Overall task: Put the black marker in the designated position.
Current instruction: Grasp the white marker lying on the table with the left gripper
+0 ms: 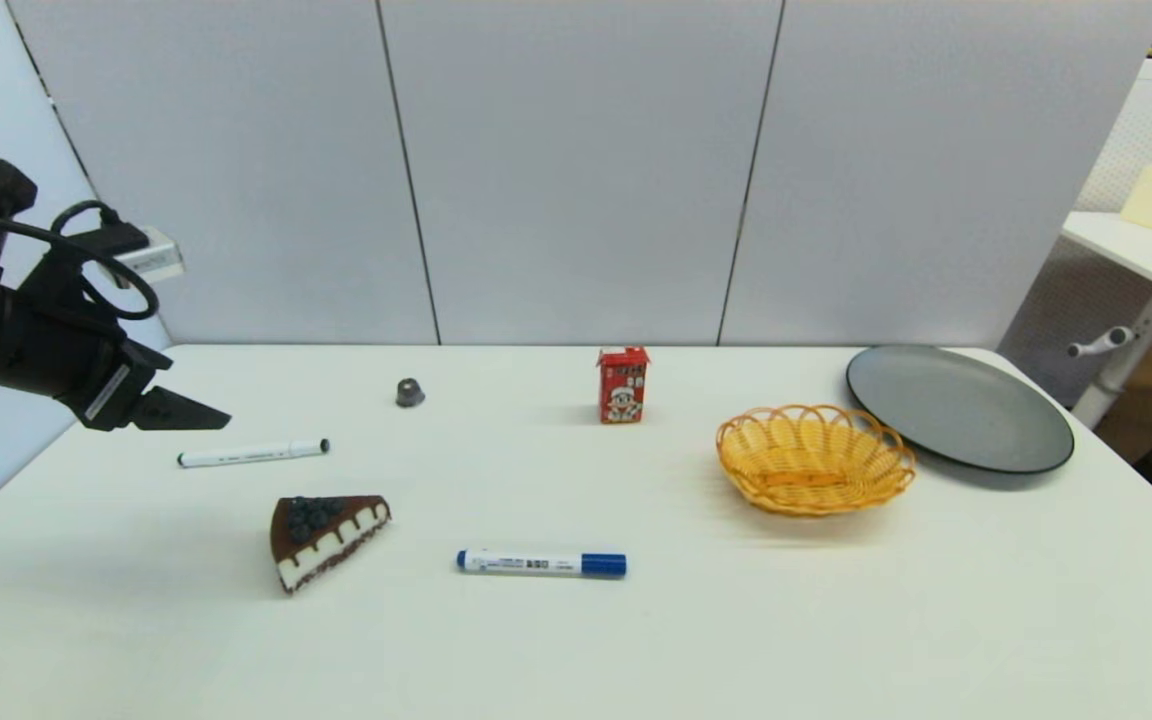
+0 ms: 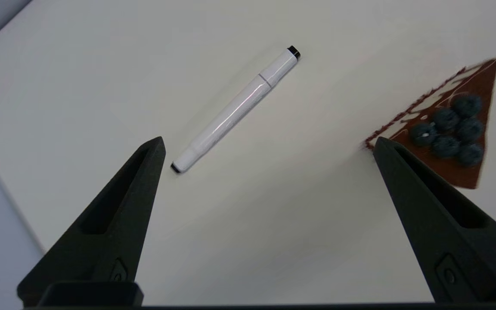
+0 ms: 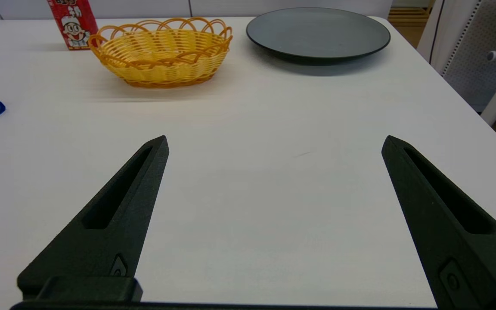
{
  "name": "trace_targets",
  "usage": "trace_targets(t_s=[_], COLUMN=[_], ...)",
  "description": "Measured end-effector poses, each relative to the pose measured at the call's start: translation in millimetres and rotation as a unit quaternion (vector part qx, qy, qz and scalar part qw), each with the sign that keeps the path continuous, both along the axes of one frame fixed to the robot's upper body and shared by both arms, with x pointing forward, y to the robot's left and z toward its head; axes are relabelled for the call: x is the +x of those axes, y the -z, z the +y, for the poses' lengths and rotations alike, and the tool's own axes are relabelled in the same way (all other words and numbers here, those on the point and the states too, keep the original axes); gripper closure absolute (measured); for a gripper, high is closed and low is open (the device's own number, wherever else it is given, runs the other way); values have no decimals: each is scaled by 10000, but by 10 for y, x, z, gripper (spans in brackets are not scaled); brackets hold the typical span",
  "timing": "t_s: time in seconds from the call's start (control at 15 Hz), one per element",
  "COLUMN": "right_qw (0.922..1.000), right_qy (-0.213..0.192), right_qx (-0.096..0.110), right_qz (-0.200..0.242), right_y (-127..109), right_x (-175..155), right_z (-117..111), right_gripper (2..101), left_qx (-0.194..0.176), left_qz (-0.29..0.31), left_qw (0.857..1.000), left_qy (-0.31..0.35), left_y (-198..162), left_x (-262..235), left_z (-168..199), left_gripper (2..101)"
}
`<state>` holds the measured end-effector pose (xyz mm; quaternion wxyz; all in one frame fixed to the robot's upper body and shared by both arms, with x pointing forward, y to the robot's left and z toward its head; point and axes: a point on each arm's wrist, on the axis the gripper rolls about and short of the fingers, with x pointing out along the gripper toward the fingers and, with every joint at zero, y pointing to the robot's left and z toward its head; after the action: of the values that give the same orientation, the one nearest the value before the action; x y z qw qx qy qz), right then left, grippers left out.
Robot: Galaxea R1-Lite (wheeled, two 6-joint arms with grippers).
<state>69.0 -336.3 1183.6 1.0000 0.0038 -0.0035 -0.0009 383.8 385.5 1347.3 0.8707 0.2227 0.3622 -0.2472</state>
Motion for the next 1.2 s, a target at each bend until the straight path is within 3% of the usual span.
trace_targets(t_s=[0.27,0.67,1.07,1.2], right_qw=[10000,10000,10000,10000], right_qy=[0,0,0,0], right_qx=[-2,0,0,0], right_qz=[2,2,2,2], right_y=[0,0,0,0], right_x=[0,0,0,0], right_z=[0,0,0,0], right_gripper=[43,43,43,43], left_qx=[-242,-525,-976,-977], left_qz=[26,-278,-370,-393], left_qw=[9976,9947,9879,9868], left_qy=[650,841,1146,1229], left_y=[280,549,777,812], left_x=[261,582,640,646], left_z=[231,374,588,614], left_gripper=[53,53,53,53])
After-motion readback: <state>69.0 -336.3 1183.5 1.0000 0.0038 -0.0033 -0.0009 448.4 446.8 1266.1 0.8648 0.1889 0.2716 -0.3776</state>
